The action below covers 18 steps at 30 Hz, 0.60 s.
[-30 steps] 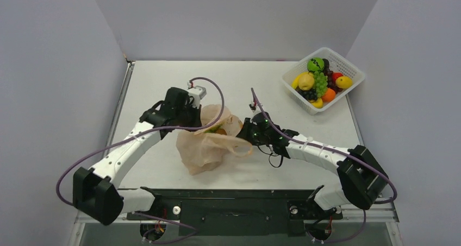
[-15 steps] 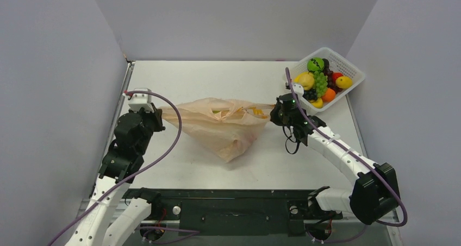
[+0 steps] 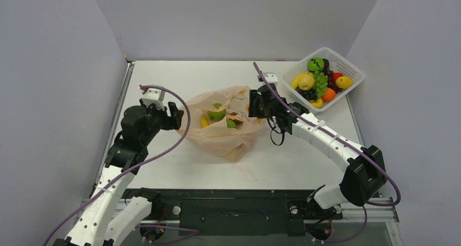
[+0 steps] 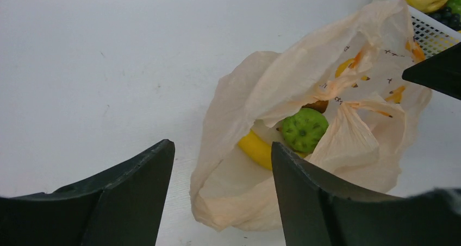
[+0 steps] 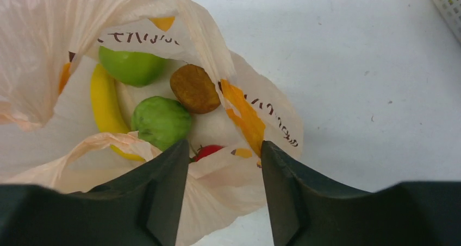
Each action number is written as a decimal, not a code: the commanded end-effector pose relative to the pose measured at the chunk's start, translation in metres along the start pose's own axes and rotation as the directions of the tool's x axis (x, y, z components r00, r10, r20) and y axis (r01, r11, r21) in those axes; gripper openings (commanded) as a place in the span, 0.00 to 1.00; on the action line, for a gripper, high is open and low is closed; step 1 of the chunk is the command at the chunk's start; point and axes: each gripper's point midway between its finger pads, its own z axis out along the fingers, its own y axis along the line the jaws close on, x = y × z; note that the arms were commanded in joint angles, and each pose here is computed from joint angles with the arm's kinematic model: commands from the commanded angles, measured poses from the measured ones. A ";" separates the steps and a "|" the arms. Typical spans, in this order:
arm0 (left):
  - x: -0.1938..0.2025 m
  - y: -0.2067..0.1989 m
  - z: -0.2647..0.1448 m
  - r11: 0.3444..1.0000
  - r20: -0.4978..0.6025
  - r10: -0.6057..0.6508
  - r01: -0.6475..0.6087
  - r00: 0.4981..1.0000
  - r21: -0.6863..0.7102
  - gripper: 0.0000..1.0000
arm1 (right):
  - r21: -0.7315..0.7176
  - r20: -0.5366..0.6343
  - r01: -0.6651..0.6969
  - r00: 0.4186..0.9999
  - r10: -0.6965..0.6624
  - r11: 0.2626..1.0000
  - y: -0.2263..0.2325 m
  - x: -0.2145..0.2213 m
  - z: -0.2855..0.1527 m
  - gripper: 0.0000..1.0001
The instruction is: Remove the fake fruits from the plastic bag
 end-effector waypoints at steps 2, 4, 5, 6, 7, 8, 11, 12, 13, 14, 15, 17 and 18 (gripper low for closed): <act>-0.039 -0.019 -0.015 0.995 0.146 0.011 -0.025 0.989 0.097 0.69 | 0.023 0.042 0.092 0.995 -0.093 0.996 0.005 -0.012 -0.023 0.53; -0.040 -0.019 -0.016 0.995 0.155 0.010 -0.026 0.988 0.099 0.71 | -0.012 0.064 0.132 0.989 -0.131 0.991 0.018 -0.015 -0.034 0.56; -0.041 -0.019 -0.017 0.995 0.158 0.010 -0.026 0.987 0.099 0.71 | -0.028 0.078 0.145 0.987 -0.143 0.989 0.024 -0.017 -0.039 0.58; -0.041 -0.020 -0.016 0.994 0.156 0.010 -0.027 0.988 0.102 0.71 | -0.055 0.090 0.175 0.981 -0.169 0.983 0.036 -0.017 -0.044 0.59; -0.040 -0.020 -0.016 0.994 0.154 0.010 -0.027 0.988 0.104 0.71 | -0.084 0.093 0.204 0.976 -0.197 0.975 0.047 -0.013 -0.048 0.61; -0.039 -0.021 -0.015 0.994 0.149 0.011 -0.027 0.989 0.109 0.71 | -0.102 0.104 0.214 0.974 -0.204 0.971 0.054 -0.014 -0.048 0.62; -0.039 -0.023 -0.015 0.992 0.146 0.010 -0.028 0.989 0.121 0.71 | -0.186 0.073 0.206 0.978 -0.196 0.961 0.076 -0.001 -0.041 0.64; -0.039 -0.024 -0.016 0.992 0.145 0.009 -0.027 0.989 0.125 0.71 | -0.228 0.072 0.196 0.980 -0.184 0.954 0.086 0.000 -0.040 0.64; -0.039 -0.024 -0.016 0.992 0.145 0.009 -0.028 0.989 0.126 0.71 | -0.241 0.057 0.183 0.983 -0.174 0.953 0.091 0.005 -0.035 0.64; -0.039 -0.024 -0.016 0.991 0.145 0.009 -0.028 0.989 0.128 0.71 | -0.265 0.060 0.177 0.984 -0.167 0.948 0.099 0.005 -0.033 0.64; -0.039 -0.024 -0.016 0.991 0.147 0.009 -0.029 0.989 0.129 0.71 | -0.280 0.045 0.168 0.986 -0.162 0.945 0.106 0.010 -0.028 0.64; -0.039 -0.025 -0.016 0.991 0.146 0.009 -0.028 0.989 0.132 0.71 | -0.325 0.019 0.136 0.990 -0.138 0.936 0.120 0.017 -0.022 0.65; -0.039 -0.025 -0.017 0.991 0.148 0.009 -0.029 0.989 0.132 0.71 | -0.369 0.005 0.119 0.992 -0.126 0.922 0.130 0.021 -0.019 0.65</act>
